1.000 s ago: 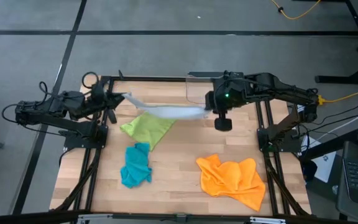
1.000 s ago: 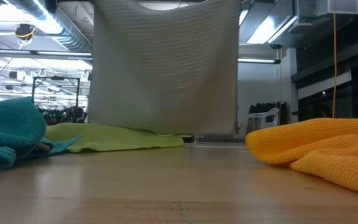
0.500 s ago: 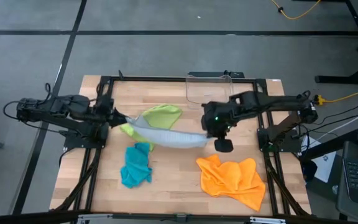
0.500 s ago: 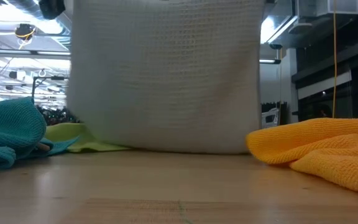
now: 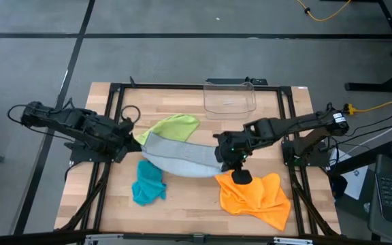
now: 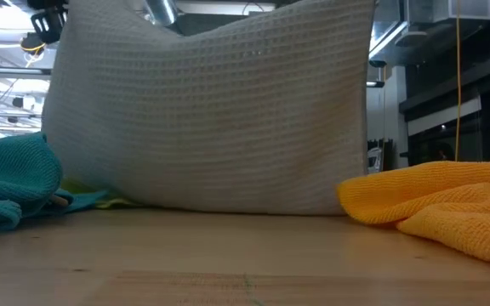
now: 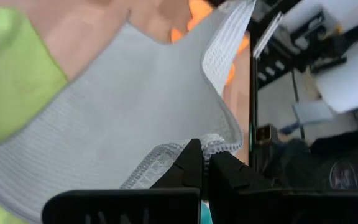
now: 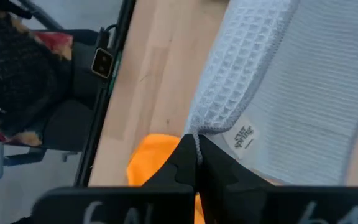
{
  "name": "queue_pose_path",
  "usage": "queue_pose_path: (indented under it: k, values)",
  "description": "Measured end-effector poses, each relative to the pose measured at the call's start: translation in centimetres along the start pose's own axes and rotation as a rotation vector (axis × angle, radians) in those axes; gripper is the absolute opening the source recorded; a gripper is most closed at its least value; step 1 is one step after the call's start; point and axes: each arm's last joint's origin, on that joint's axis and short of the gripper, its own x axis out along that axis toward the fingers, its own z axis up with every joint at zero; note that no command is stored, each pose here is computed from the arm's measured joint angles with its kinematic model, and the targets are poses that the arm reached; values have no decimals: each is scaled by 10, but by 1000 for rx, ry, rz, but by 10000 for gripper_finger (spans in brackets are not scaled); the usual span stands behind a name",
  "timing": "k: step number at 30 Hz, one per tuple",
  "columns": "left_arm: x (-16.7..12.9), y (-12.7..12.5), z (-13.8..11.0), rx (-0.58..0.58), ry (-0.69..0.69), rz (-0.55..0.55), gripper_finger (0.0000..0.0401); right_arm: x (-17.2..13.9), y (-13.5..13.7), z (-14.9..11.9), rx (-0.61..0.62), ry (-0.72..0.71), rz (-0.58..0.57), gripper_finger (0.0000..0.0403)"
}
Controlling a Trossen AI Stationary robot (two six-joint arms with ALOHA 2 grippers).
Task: Fold microfiber towels
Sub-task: Fold the gray microfiber into half
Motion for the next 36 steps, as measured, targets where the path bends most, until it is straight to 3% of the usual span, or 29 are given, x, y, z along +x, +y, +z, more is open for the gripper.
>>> queue_pose_path:
  k: [20, 29, 36]
  values:
    - [58, -20, -21, 9, 264, 105, 0, 63, 2, -32, -46, -17, 131, 3]
    - [67, -11, -15, 8, 176, 251, 0, 61, -22, -30, -22, -57, -67, 3]
    - [65, -4, -14, -2, 171, 315, 0, 56, -38, -28, 21, -68, -57, 3]
